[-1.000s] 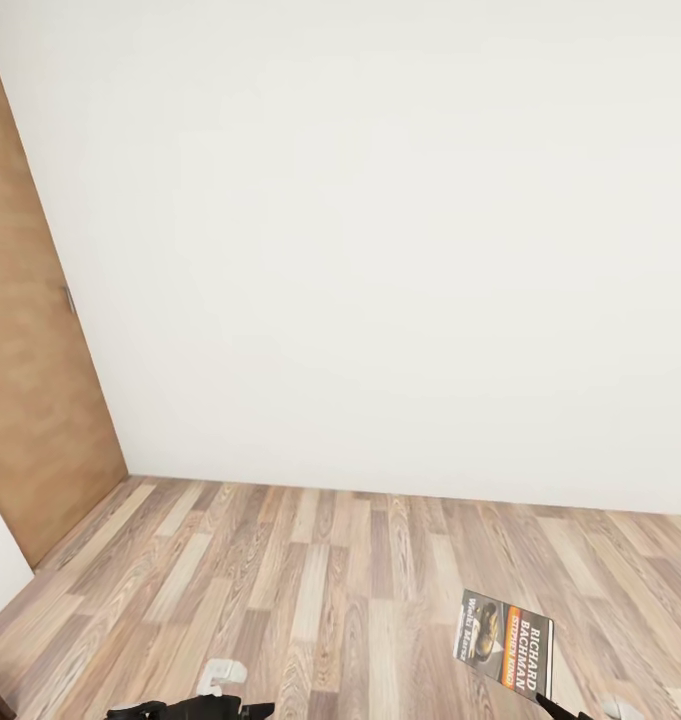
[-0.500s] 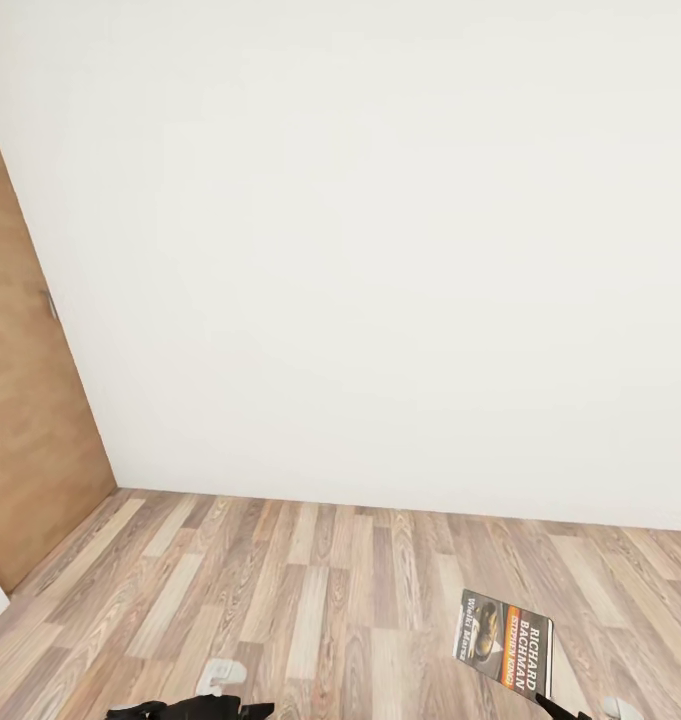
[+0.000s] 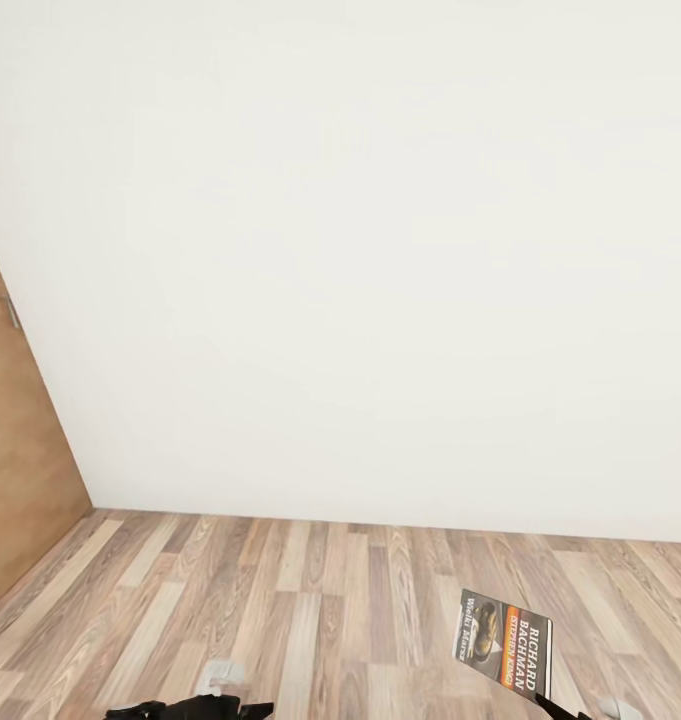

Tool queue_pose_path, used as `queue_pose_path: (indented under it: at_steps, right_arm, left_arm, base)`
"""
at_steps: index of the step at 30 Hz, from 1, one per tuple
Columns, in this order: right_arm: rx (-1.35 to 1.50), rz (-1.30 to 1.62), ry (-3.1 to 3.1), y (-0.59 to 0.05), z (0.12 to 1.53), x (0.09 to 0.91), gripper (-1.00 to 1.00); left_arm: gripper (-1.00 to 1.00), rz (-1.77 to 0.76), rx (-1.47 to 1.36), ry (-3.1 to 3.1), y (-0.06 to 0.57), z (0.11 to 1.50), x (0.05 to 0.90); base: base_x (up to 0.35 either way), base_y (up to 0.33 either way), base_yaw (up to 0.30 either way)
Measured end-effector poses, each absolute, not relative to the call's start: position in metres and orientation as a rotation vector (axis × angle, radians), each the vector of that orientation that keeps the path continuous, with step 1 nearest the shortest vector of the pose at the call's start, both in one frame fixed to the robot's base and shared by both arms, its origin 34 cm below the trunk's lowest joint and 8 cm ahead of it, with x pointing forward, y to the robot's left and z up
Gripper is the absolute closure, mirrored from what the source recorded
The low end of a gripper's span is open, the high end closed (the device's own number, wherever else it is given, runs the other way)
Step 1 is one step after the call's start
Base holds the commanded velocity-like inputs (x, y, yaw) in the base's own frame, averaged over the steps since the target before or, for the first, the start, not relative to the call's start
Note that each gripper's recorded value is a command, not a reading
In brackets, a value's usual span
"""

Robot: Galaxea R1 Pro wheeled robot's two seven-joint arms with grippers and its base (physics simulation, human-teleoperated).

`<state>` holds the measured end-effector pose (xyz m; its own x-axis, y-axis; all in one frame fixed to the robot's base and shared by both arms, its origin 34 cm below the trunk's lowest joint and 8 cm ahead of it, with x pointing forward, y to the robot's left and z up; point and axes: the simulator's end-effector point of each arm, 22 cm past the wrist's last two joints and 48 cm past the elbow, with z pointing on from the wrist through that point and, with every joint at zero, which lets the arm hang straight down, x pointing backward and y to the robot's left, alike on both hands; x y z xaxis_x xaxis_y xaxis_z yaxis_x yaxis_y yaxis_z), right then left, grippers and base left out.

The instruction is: In the bedroom, move the book from the bed onto either nightstand, and place the two sandals side by side next to the bed.

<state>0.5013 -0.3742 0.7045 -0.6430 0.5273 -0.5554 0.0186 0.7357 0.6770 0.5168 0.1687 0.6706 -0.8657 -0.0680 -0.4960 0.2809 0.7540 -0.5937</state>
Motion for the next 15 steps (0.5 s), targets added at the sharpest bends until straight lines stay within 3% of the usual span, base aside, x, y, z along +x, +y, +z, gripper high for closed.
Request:
queue_pose_path:
  at_steps: [6, 10, 15]
  right_arm:
    - [0.41, 0.828, 2.148, -0.3741, 0.7047, 0.5016, 1.0]
    - [0.414, 0.828, 2.144, -0.3747, 0.7052, 0.5025, 1.0]
    - [0.414, 0.827, 2.145, -0.3747, 0.705, 0.5024, 1.0]
  left_arm:
    - [-1.0, -0.94, 0.161, 2.452, 0.1687, 0.6707, 0.5169]
    - [-1.0, -0.94, 0.16, 2.453, 0.1687, 0.6705, 0.517]
    - [-1.0, -0.939, 0.16, 2.454, 0.1687, 0.6702, 0.517]
  base:
    - [0.253, 0.0, -0.007]
    - [0.057, 0.0, -0.061]
    - [0.008, 0.0, -0.199]
